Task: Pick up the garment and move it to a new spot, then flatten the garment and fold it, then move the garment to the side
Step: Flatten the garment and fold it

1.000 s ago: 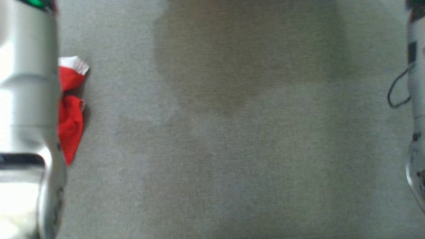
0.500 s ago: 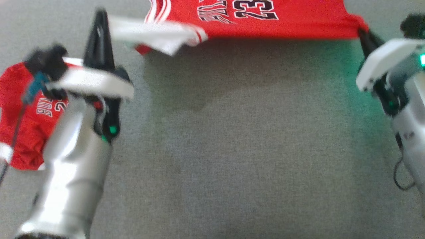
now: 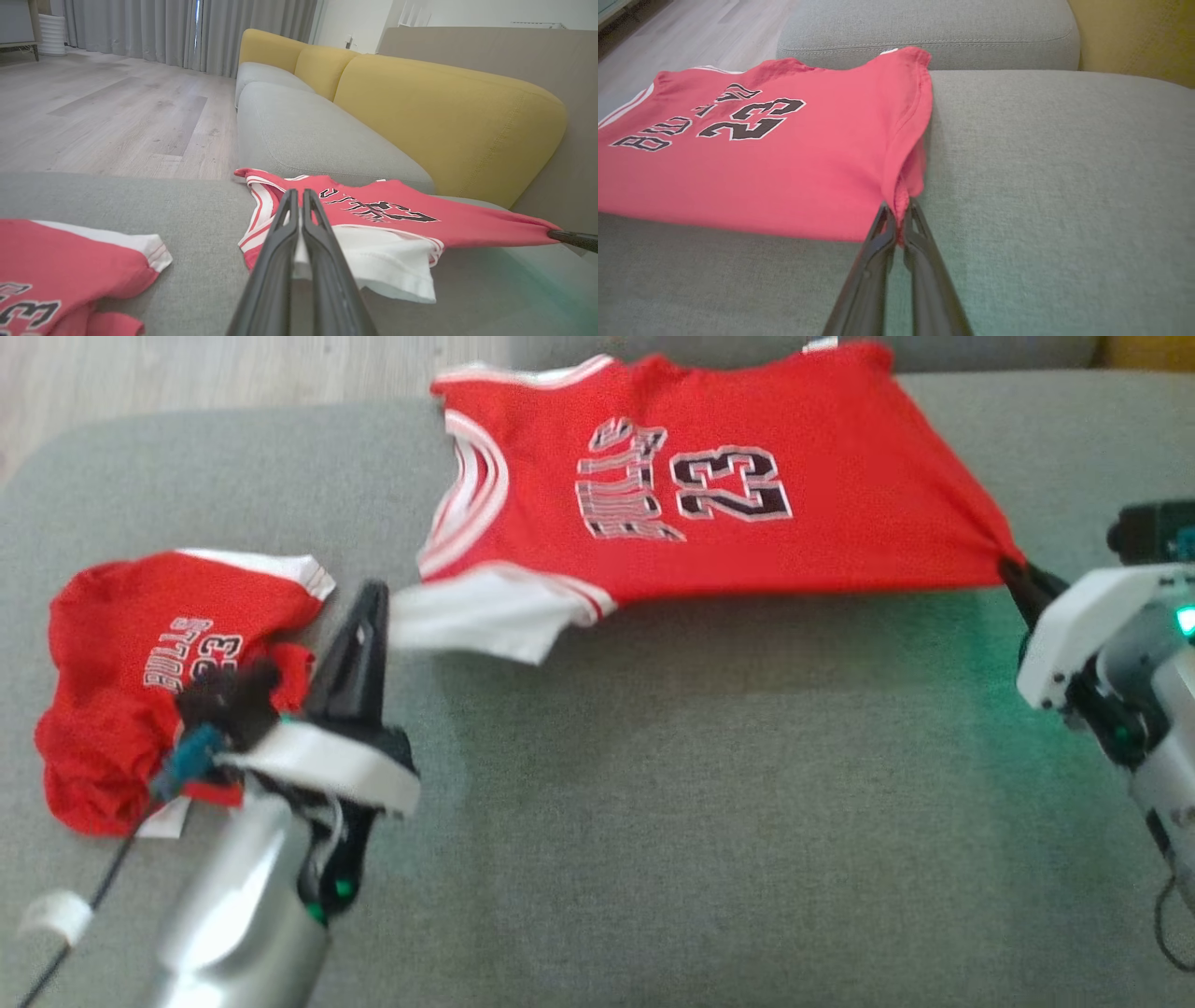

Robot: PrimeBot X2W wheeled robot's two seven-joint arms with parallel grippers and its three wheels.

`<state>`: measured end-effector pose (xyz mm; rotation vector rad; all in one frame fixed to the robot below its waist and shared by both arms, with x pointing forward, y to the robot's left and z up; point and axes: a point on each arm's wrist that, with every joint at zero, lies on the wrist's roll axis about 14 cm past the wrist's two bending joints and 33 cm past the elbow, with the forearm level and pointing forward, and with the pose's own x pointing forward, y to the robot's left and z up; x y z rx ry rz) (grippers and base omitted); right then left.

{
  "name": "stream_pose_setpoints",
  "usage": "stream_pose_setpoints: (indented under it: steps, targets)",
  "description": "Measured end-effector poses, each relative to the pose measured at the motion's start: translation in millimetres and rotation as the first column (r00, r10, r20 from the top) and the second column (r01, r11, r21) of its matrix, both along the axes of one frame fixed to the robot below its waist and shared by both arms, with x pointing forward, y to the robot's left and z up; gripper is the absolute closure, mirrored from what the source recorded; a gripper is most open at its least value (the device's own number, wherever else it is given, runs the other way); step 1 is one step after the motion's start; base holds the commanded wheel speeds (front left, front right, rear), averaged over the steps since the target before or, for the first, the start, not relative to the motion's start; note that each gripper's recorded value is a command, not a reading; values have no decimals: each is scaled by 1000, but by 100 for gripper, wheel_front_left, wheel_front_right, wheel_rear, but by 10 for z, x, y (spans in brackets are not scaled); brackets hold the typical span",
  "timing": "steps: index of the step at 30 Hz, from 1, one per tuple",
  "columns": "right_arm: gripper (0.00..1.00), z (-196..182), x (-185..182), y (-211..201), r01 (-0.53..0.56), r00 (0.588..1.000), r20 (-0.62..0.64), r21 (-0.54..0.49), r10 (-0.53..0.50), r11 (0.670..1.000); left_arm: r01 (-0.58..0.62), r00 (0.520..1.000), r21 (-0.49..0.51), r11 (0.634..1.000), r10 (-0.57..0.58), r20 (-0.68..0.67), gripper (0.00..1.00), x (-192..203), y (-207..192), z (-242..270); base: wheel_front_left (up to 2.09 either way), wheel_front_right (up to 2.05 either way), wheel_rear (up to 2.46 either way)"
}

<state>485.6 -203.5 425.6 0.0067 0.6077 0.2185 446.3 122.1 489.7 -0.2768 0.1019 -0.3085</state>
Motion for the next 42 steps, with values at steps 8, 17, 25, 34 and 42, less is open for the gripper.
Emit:
stream_pose_setpoints:
  steps: [8,17,25,34,42]
  targets:
    - [100,69,-298,-54,31,999,6,75,-32,997,5,1000,-23,1000,-6,-20,100,-413,-83,21,0,0,0]
    - [100,-46,-801,-38,41,999,-30,141,-37,989,12,999,-55,998,-15,-48,100,-902,-191,74,0,0,0]
    - [100,-85,-953,-131,79,996,-43,174,-73,981,-4,997,-83,997,-2,-74,100,-1037,-218,92,0,0,0]
    - [100,7,-793,-107,82,997,-15,175,-80,981,6,998,-83,997,-10,-54,100,-867,-236,167,0,0,0]
    - [100,-108,-676,-45,73,996,-56,135,-66,988,18,997,-38,999,-20,-70,100,-543,-194,109,0,0,0]
